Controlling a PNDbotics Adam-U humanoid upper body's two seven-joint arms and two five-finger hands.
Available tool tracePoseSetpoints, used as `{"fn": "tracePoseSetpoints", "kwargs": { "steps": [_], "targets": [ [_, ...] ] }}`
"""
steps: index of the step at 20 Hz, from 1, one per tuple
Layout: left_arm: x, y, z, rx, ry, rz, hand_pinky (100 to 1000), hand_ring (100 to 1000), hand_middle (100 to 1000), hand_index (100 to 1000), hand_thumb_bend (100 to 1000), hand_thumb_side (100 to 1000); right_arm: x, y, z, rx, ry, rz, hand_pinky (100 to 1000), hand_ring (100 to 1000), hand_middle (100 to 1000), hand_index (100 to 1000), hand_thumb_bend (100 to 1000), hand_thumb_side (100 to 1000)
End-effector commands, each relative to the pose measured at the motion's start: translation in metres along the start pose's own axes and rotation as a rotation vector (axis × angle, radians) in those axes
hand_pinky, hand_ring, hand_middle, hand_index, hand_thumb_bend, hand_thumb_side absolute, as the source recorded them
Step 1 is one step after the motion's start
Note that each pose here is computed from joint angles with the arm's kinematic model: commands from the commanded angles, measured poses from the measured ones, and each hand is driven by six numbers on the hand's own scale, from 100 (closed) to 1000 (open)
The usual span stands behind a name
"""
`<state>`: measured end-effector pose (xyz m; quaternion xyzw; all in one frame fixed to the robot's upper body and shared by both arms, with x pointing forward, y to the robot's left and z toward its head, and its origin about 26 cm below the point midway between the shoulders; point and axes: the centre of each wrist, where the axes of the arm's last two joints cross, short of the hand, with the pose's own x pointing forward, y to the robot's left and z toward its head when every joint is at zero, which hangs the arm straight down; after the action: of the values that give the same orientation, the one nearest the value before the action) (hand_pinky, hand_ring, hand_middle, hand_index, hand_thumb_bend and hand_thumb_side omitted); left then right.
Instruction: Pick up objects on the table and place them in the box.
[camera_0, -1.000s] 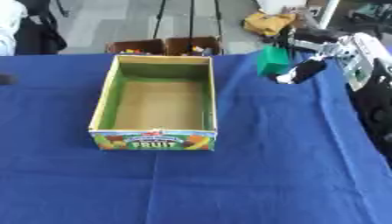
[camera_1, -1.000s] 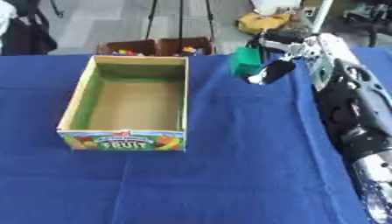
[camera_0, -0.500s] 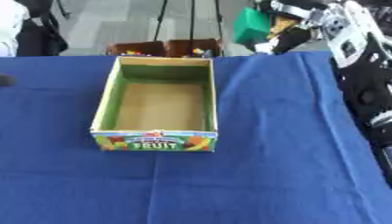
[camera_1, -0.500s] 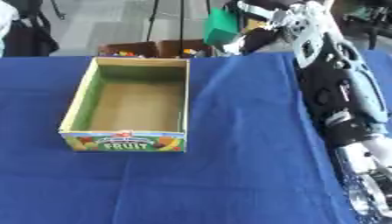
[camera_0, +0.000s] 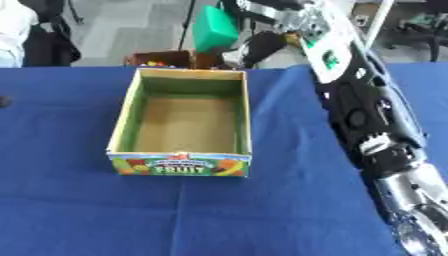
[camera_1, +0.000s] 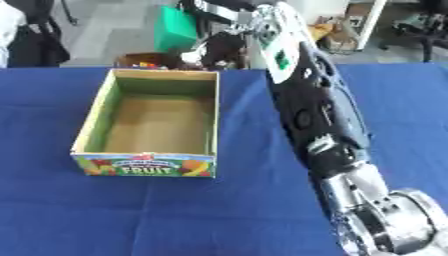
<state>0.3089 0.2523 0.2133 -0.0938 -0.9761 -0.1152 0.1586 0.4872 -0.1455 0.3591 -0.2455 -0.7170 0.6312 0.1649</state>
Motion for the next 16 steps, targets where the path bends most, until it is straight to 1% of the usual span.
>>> {"fn": "tracePoseSetpoints", "kwargs": {
  "steps": [1, 6, 12, 16],
  "targets": [
    [0.005, -0.001, -0.007, -0.016, -0.030, 0.002, 668, 745, 835, 970, 100, 1000, 0.012, -0.008, -0.009, 0.181, -0.152, 0.133, 541, 513, 495, 597, 100, 485],
    [0.004, -0.002, -0.008, -0.020, -0.030, 0.006, 667, 744, 835, 970, 100, 1000, 0.013, 0.014, -0.017, 0.272, -0.136, 0.128, 539, 517, 500, 599, 100, 472],
    [0.004, -0.002, -0.009, -0.023, -0.034, 0.010, 666, 744, 836, 971, 100, 1000, 0.010, 0.044, -0.021, 0.356, -0.087, 0.116, 538, 515, 500, 597, 100, 456],
    [0.004, -0.003, -0.009, -0.024, -0.036, 0.011, 666, 744, 836, 971, 100, 1000, 0.010, 0.063, -0.025, 0.419, -0.071, 0.121, 535, 525, 510, 602, 100, 446]
  ]
}}
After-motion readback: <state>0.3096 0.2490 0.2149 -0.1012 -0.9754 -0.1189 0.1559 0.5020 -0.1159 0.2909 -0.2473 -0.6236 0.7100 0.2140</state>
